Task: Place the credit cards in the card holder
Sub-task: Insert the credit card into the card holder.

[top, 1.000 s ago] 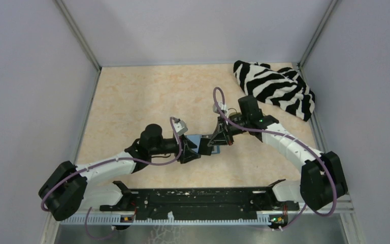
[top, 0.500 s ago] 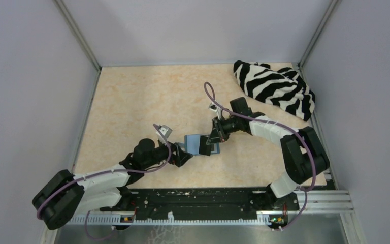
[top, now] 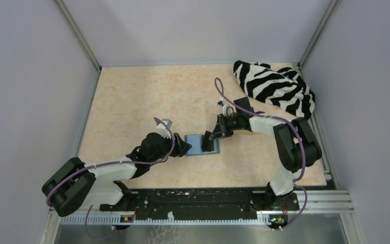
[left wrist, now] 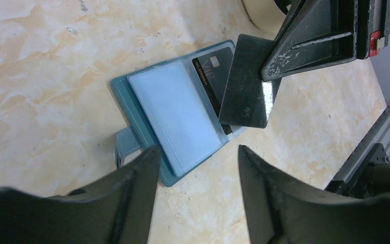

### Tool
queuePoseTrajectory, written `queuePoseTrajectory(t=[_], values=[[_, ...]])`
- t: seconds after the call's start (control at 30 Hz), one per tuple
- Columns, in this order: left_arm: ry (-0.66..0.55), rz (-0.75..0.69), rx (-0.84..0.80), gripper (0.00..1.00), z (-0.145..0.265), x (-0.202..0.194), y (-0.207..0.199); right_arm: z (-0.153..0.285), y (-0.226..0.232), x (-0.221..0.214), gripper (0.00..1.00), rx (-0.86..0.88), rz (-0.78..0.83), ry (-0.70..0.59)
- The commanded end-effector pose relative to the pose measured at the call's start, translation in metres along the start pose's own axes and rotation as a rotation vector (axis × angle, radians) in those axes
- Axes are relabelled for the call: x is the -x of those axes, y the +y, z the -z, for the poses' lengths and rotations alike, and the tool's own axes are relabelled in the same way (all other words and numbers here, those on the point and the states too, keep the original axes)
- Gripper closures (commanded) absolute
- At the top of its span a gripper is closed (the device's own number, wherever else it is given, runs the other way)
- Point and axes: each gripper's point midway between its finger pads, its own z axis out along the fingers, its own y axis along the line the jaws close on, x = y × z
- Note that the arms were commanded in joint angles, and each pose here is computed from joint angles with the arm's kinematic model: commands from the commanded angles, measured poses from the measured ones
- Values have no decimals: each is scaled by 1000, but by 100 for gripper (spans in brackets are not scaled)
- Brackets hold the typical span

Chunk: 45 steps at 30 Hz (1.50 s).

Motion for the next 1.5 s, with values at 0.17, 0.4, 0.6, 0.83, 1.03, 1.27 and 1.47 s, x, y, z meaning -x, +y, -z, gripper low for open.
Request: queuePoseTrajectory(t=[0.17, 0.4, 0.6, 0.83, 1.03, 1.27, 1.47], values=[[17, 14, -7, 51, -15, 9, -10, -6, -11, 22, 100, -63, -66, -67], [69, 9, -36, 57, -28, -1, -14, -10, -15, 18, 100, -60, -85, -56], [147, 35, 76, 68, -41, -18, 7, -11, -15, 16, 100, -42, -102, -44], [182, 61, 205, 77, -43, -27, 29, -14, -16, 13, 100, -27, -122, -23], [185, 62, 221, 80, -41, -28, 32, -17, -18, 9, 100, -16, -141, -2], [197, 47, 206, 81, -43, -29, 29, -21, -17, 6, 100, -2, -139, 26], [205, 29, 192, 82, -44, -30, 28, -22, -16, 5, 100, 6, -134, 68]])
